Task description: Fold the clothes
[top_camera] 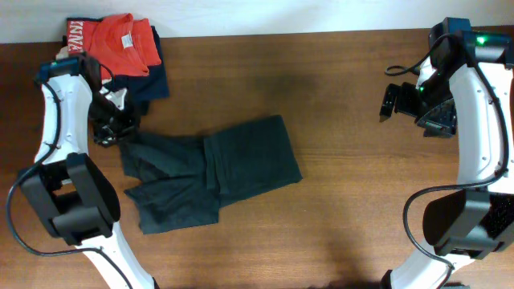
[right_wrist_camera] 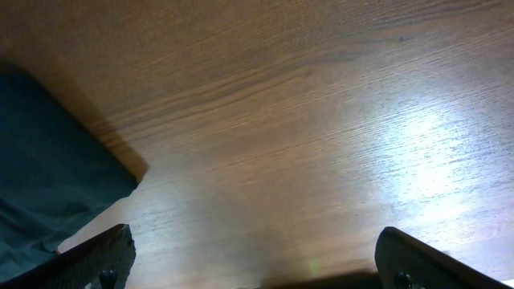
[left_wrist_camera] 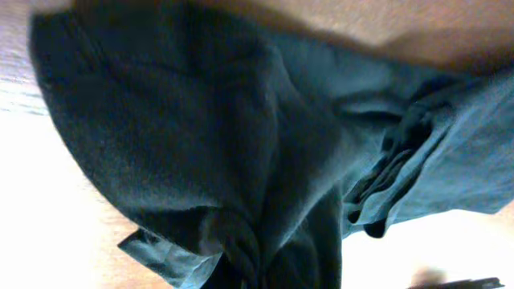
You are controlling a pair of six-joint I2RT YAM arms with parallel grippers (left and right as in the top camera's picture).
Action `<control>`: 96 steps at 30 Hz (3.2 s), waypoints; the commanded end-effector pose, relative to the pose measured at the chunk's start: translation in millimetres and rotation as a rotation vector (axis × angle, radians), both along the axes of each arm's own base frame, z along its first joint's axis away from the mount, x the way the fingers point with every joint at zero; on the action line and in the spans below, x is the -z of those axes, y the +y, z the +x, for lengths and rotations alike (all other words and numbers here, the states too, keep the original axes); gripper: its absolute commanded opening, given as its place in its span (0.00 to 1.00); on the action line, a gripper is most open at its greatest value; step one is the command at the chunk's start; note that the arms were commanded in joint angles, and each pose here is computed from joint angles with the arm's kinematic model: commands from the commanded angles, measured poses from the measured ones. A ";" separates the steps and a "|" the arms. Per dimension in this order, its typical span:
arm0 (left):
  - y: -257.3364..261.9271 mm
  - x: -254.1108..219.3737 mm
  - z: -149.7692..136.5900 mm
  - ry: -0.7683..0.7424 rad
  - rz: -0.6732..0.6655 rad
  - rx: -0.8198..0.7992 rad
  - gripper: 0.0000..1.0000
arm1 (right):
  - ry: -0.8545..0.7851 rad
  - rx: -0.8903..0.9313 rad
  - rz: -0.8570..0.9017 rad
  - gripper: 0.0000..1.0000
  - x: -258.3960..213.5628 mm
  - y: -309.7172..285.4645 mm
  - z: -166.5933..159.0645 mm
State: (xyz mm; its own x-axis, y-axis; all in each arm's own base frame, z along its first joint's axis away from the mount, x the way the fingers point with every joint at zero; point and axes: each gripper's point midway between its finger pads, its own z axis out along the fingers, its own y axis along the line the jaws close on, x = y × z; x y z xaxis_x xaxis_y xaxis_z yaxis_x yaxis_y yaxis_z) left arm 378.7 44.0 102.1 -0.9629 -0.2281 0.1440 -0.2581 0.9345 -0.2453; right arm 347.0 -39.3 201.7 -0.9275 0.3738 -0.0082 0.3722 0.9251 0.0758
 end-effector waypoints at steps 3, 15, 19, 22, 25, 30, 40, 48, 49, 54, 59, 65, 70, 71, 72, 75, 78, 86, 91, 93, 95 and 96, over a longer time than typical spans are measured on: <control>-2.7 24.3 -30.3 0.139 -0.014 -0.008 0.02 | -0.006 0.002 0.004 0.99 -2.5 0.3 -0.3; 47.7 25.4 -93.1 0.407 0.190 -0.070 0.79 | -0.014 0.002 0.004 0.98 -2.6 0.1 1.6; 45.6 38.6 -59.9 0.251 0.117 -0.117 0.86 | -0.017 0.002 0.003 0.99 -2.6 0.0 2.3; 39.5 44.7 -44.0 0.178 0.062 -0.090 0.99 | -0.014 0.002 0.004 0.99 -2.6 0.1 1.4; 37.1 61.1 -38.3 0.171 0.027 -0.047 0.99 | -0.010 0.001 0.004 0.99 -2.6 0.2 0.6; 38.2 94.2 -32.3 0.171 -0.038 -0.013 0.99 | -0.012 -0.037 0.003 0.99 -2.6 0.3 0.3; -3.9 117.3 -44.5 0.119 -0.341 0.020 0.98 | 0.015 -0.054 0.007 0.99 -2.4 1.3 -6.5; -36.3 150.3 -64.2 0.208 -0.272 0.018 0.25 | 0.015 -0.053 0.008 0.99 -2.4 1.4 -6.7; -25.7 152.0 -64.6 0.234 -0.207 -0.008 0.02 | 0.016 -0.054 0.008 0.99 -2.4 1.6 -6.9; 26.3 122.6 -46.9 0.282 0.055 -0.049 0.01 | 0.017 -0.053 0.008 0.99 -2.4 1.4 -7.0; 63.1 25.1 0.4 0.180 0.250 -0.092 0.01 | 0.019 -0.054 0.014 0.99 -2.5 2.6 -7.7; -25.1 -19.1 31.2 0.040 0.059 0.003 0.01 | 0.013 -0.055 0.053 0.99 -3.2 9.4 -6.9; -111.9 -21.1 26.9 0.032 0.021 0.191 0.01 | 0.024 -0.054 0.055 0.99 -3.2 9.8 -9.5; -127.3 -20.1 23.5 0.034 0.028 0.232 0.01 | 0.024 -0.054 0.055 0.99 -3.2 9.8 -9.6; -140.7 -19.8 20.6 0.036 0.029 0.258 0.01 | 0.026 -0.054 0.056 0.99 -3.3 9.9 -10.0; -168.3 -18.1 16.1 0.024 0.049 0.322 0.01 | 0.027 -0.054 0.056 0.99 -3.2 9.9 -10.2; -185.6 -14.9 14.6 0.011 0.067 0.360 0.06 | 0.026 -0.054 0.056 0.99 -3.2 9.9 -10.1; -241.2 0.6 -11.0 0.063 0.030 0.484 0.19 | 0.023 -0.054 0.055 0.99 -3.2 9.8 -9.3; -268.5 -2.7 -33.6 0.099 -0.008 0.543 0.71 | 0.023 -0.054 0.055 0.99 -3.2 9.8 -9.3; -286.7 -10.2 -41.4 0.104 -0.119 0.566 0.72 | 0.023 -0.054 0.055 0.99 -3.2 9.8 -9.3; -287.9 -20.7 -38.2 0.074 -0.151 0.567 0.72 | 0.023 -0.054 0.056 0.99 -3.2 9.9 -9.4; -285.3 -25.4 -34.5 0.057 -0.154 0.559 0.72 | 0.023 -0.054 0.056 0.99 -3.2 9.9 -9.4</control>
State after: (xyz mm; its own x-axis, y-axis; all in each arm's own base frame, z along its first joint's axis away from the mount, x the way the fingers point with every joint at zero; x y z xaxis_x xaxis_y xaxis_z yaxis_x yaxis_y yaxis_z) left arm 338.8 -235.9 110.2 -0.9156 0.3240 0.2383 0.2436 0.9182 -0.3123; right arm 337.3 -30.0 202.4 -0.9453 0.3238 0.0400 0.3262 0.9386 0.1120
